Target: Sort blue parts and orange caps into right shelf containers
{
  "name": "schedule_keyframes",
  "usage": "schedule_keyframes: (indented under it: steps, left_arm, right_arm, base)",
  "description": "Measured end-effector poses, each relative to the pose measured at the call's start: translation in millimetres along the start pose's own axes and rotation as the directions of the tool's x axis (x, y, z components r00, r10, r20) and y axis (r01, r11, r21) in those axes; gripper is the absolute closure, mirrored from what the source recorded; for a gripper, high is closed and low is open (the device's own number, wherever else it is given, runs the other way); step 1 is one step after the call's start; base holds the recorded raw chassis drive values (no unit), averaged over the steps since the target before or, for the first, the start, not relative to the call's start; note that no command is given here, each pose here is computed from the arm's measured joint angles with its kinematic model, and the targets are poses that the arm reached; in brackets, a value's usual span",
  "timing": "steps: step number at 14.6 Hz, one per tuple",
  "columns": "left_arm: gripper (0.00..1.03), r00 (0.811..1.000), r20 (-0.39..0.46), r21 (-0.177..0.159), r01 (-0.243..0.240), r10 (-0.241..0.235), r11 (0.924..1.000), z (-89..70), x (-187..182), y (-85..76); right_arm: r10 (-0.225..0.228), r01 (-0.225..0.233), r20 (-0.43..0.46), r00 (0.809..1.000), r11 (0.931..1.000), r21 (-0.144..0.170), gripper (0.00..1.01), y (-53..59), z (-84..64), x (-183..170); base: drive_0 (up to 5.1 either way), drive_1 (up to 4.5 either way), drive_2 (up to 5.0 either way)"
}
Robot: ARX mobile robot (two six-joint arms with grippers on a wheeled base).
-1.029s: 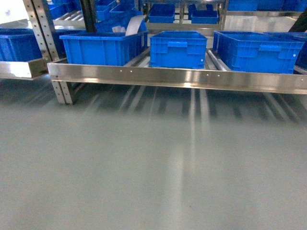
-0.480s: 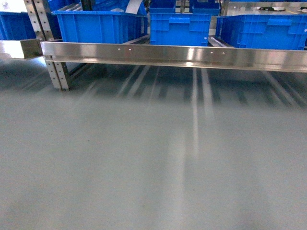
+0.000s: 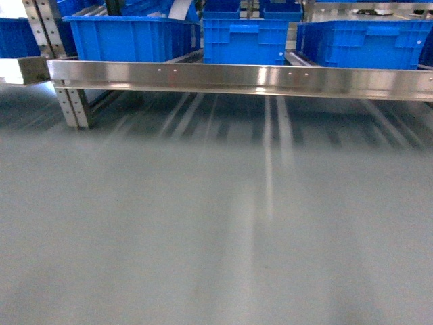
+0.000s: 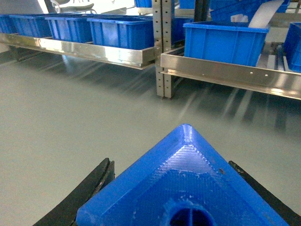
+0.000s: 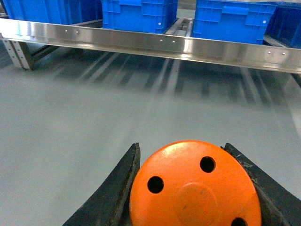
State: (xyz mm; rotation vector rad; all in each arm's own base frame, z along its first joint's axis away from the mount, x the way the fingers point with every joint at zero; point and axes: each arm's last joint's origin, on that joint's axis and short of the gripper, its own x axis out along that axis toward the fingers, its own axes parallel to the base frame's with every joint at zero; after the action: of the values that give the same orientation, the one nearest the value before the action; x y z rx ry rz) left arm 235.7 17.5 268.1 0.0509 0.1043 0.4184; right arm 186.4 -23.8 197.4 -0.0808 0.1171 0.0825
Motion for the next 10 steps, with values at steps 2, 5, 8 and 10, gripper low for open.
schedule_keyframes:
  steps: [2,5,8,10]
  left_arm:
    - [0.41,1.000,0.000,0.000,0.002,-0.002,1.0000,0.0,0.0,-0.1]
    - [0.41,1.000,0.005,-0.001,0.010,-0.010,0.9999,0.9,-1.0,-0.9]
    - [0.41,1.000,0.006,-0.002,0.000,0.000,1.0000,1.0,-0.6,0.4]
    - [0.41,1.000,0.003,0.000,0.008,-0.008,1.0000,0.5,-0.7,-0.9]
  right_arm:
    - [0.000,0.000,0.000,1.000,1.0000,0.000,0.57,0.0,0.0,0.0]
    - [-0.001,0.001,0.005,1.000,1.0000,-0.001,0.57,0.0,0.6,-0.1]
    - [0.000,0.000,0.004,1.000,1.0000,-0.001,0.57,0.0,0.4,-0.1]
    - [-0.001,0.001,0.002,1.000,1.0000,-0.001,0.57,0.0,0.3,-0.1]
  base:
    - [-1.6,-1.60,-1.6]
    - [1.9,2.16,-3.4]
    - [0.7,3.21,-4.3]
    - [0.1,3.88,-3.7]
